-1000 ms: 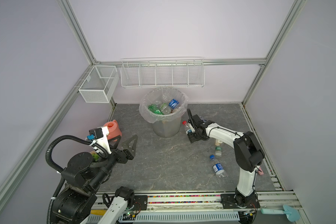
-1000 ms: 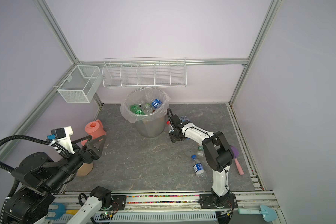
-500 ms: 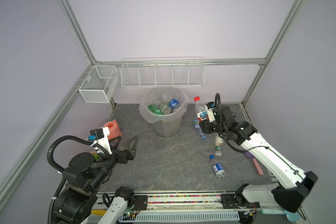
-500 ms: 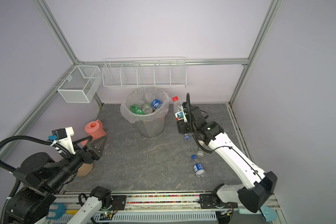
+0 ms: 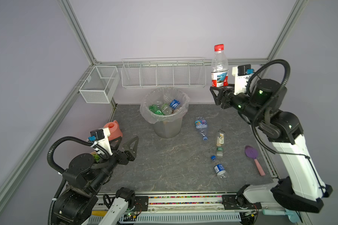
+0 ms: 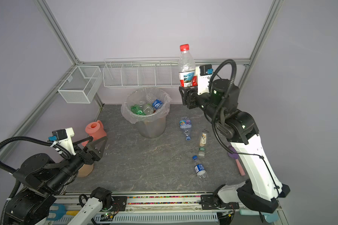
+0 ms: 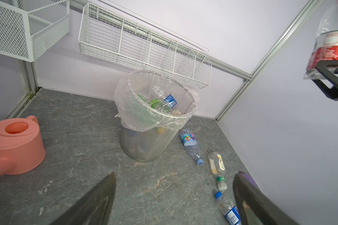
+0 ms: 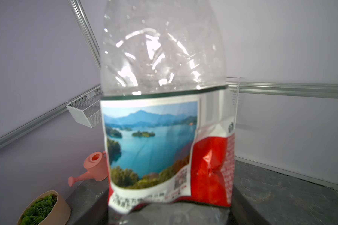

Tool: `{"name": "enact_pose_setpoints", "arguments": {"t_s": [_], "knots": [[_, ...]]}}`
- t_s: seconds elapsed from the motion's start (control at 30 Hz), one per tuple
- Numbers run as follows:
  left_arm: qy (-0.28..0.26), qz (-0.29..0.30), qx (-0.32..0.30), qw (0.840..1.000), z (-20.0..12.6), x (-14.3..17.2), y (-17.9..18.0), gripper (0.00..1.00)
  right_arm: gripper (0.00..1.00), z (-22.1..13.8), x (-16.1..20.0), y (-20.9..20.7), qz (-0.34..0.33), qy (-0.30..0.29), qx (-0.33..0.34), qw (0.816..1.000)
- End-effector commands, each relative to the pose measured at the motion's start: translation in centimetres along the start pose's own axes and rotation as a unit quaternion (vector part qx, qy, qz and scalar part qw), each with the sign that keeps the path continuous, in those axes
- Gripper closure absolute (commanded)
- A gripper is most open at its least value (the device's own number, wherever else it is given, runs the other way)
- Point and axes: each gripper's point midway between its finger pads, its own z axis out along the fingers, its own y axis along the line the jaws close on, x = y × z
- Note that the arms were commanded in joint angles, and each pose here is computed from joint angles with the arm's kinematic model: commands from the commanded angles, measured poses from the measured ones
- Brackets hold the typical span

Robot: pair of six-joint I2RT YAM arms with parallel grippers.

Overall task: Throw the plastic bottles in the bin
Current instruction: Throw the plastic bottle into the trash bin.

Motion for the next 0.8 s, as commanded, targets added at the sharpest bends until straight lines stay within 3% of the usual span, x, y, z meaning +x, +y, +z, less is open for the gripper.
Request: {"name": "enact_pose_setpoints", "arguments": {"t_s": [0.0,0.2,0.23,0.33,0.5,0.77], "knots": [[0.005,-0.003,-0.004,1.000,-0.4,0.5,0.2,0.07,0.41,5.1,3.4,1.8,-0.020,0.070,-0.032,0.997],[0.002,0.002,-0.014,1.000,-0.8,0.4,0.5,0.07,0.36,11.0,7.1,4.2,-0.045,0.133,-0.054,0.989],[0.002,0.003,-0.014,1.000,-0.9,0.3,0.6,0.07,0.32,11.8,7.9,4.4,-0.049,0.143,-0.055,0.987],[0.004,0.004,-0.019,1.000,-0.9,0.5,0.7,0.07,0.03,13.2,10.1,4.4,-0.054,0.172,-0.052,0.982],[0.007,0.003,-0.019,1.000,-0.9,0.6,0.7,0.07,0.07,13.3,11.3,3.6,-0.065,0.192,-0.037,0.978],[0.000,0.001,-0.017,1.000,-0.8,0.3,0.7,0.07,0.07,9.2,7.5,3.7,-0.064,0.147,-0.042,0.986]]}}
